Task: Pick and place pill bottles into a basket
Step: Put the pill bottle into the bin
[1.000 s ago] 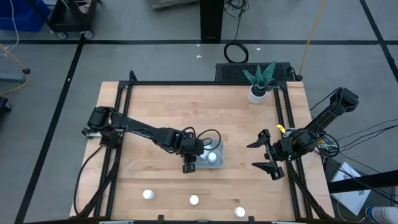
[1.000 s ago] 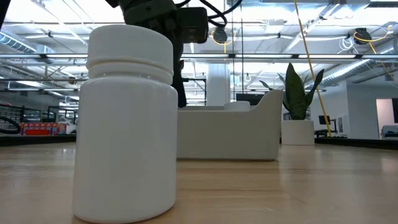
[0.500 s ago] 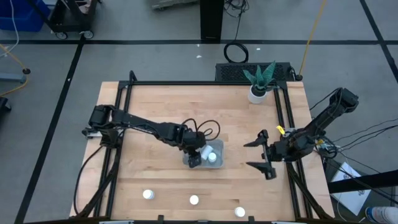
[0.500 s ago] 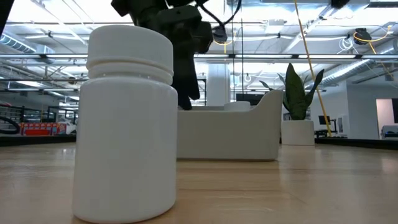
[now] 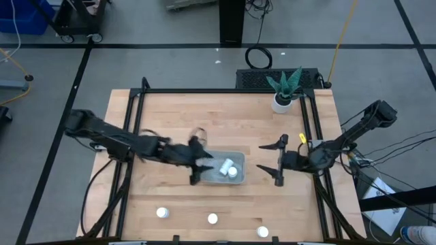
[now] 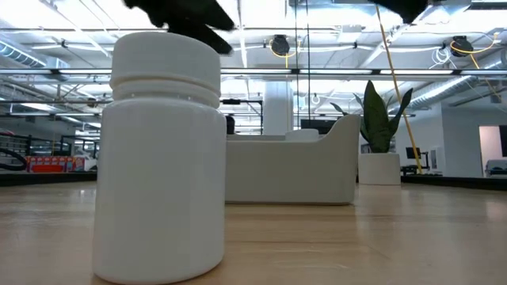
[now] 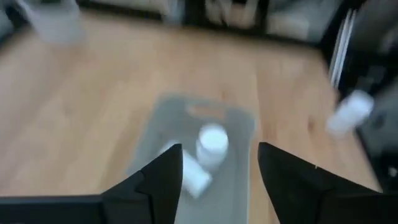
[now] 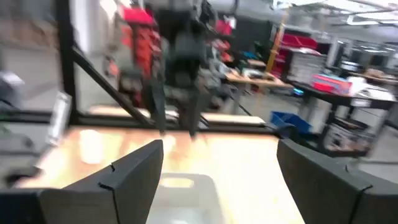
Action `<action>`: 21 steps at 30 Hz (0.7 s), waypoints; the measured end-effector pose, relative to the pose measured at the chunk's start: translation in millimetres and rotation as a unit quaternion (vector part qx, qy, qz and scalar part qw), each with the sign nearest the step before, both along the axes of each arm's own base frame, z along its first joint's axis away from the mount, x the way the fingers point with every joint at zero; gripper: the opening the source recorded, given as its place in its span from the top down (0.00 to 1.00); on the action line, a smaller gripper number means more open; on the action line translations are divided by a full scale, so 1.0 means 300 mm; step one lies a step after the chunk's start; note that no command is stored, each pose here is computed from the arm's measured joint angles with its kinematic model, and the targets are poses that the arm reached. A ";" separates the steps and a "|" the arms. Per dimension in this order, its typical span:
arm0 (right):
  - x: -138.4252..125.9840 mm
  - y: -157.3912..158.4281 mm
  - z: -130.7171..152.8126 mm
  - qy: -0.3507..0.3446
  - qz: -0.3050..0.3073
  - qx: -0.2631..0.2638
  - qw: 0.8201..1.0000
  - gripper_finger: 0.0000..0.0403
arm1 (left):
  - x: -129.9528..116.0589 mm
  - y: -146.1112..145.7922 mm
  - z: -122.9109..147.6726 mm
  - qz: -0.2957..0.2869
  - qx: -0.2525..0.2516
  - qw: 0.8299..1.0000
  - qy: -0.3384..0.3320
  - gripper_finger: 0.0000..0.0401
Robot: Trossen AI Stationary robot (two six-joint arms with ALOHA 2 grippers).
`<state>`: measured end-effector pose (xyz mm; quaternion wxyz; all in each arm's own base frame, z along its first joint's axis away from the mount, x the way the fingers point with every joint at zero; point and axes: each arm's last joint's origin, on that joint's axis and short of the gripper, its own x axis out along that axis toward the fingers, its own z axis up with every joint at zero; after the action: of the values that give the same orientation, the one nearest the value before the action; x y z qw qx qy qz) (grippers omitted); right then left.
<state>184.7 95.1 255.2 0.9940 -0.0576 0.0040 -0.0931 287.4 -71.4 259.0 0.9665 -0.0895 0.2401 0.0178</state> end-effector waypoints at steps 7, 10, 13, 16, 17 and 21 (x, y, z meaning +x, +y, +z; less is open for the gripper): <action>0.109 -0.031 0.065 0.072 -0.010 -0.036 0.997 0.23 | -0.201 0.017 -0.034 -0.032 0.001 0.981 -0.194 0.54; 0.165 -0.046 0.093 0.092 0.009 -0.028 0.995 0.23 | -0.266 0.036 -0.071 -0.032 -0.009 0.973 -0.228 0.57; 0.234 -0.062 0.120 0.129 0.021 -0.044 0.990 0.23 | -0.310 0.053 -0.117 -0.027 -0.016 0.972 -0.235 0.59; 0.319 -0.084 0.123 0.193 0.034 -0.058 0.979 0.23 | -0.335 0.062 -0.138 -0.020 -0.028 0.968 -0.248 0.61; 0.347 -0.090 0.124 0.211 0.044 -0.056 0.975 0.23 | -0.338 0.063 -0.142 -0.018 -0.034 0.967 -0.251 0.61; 0.458 -0.114 0.125 0.291 0.065 -0.051 0.953 0.23 | -0.342 0.063 -0.153 -0.017 -0.039 0.967 -0.249 0.62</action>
<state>322.2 60.8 292.6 0.9494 -0.1330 0.2843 -0.0072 184.8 -52.3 213.0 0.9917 -0.1245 -0.0065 -0.0308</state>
